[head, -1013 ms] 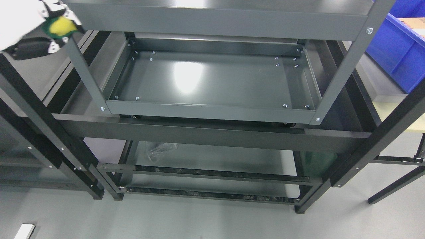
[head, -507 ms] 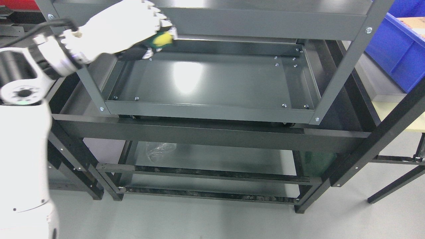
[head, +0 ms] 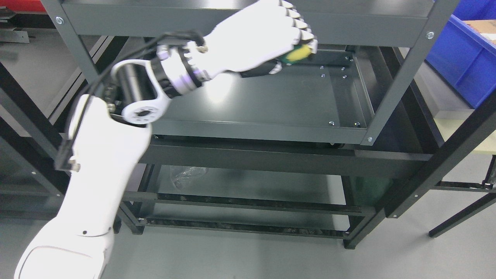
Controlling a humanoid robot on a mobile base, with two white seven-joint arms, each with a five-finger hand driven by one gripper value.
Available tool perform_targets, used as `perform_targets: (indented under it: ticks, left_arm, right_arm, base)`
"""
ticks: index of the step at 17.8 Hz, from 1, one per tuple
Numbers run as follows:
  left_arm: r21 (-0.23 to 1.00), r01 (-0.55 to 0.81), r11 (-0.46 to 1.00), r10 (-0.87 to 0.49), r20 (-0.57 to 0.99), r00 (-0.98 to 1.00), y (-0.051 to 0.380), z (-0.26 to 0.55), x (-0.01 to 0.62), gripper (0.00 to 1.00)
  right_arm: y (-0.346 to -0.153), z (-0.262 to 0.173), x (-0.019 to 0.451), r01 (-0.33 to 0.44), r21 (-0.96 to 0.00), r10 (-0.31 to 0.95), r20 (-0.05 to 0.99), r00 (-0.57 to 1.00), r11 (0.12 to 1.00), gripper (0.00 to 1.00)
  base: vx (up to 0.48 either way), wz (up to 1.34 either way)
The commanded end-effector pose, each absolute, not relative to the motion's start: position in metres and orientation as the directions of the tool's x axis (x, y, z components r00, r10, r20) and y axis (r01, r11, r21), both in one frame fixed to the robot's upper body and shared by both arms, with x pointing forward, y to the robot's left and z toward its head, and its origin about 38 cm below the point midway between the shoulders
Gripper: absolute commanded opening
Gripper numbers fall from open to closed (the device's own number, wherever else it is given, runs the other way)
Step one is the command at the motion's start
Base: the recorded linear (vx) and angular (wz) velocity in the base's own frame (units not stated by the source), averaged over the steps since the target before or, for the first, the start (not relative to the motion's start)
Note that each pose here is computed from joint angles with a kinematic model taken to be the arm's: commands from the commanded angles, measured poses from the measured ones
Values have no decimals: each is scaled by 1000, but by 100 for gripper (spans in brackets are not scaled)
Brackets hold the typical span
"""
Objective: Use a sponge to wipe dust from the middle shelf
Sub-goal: 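Lift the sponge off the shelf and pull the left hand back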
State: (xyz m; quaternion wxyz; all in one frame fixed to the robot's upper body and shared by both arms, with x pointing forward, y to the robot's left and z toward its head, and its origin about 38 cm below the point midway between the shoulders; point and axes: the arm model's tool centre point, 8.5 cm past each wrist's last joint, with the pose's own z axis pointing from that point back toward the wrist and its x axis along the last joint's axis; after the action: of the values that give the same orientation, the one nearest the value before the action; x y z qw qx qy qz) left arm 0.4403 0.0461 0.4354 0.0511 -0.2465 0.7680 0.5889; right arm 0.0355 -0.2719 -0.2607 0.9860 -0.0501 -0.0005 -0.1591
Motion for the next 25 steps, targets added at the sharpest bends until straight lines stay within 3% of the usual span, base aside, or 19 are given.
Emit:
perform_targets:
  ticks: [1,4,5,7,10,13,16,20,25]
  left_arm:
    - [933,-360,3,-77,-358,-930,-63,355,407,0]
    - [937,-347,38,-93,-342,-935,-60,357,410,0]
    - [955,-287,75,-116,-277,-954,-53,346,415,0]
    - [961,-23,276,-227,42,-973,-6,297,430,0]
    - [782,184,596,-259,404,-877,75,261,444,0]
    - [485,172,857,-240,673,-700,180,234,459,0]
    - [224,74,972,-142,805,-576,260,224,462,0]
    - [89,55,995,-48,854,-518,287,207,455,0]
    - [85,69,994,-38,857,-514,284,202,452,1]
  right_arm:
    - [-284,-260,41,316,-112,-313,39,949,942,100]
    - [-284,-260,41,316,-112,-313,39,949,942,100]
    - [-284,-260,41,316,-112,-313,39,949,942,100]
    - [-284,-260,41,316,-112,-313,39,949,942,100]
    - [-284,-260,41,316,-112,-313,39,949,942,100]
    - [-284,-260,41,316,-112,-313,39,949,942,100]
    - [-284,-260,41,314,-112,-312,39,949,943,100]
    - [-284,-260,41,316,-112,-313,39,949,942,100]
    - [-284,-260,41,316,-112,-313,39,949,942,100]
  base:
    - [0,0]
    - [0,0]
    - [0,0]
    - [0,0]
    - [0,0]
    - [0,0]
    - [0,0]
    - [0,0]
    - [0,0]
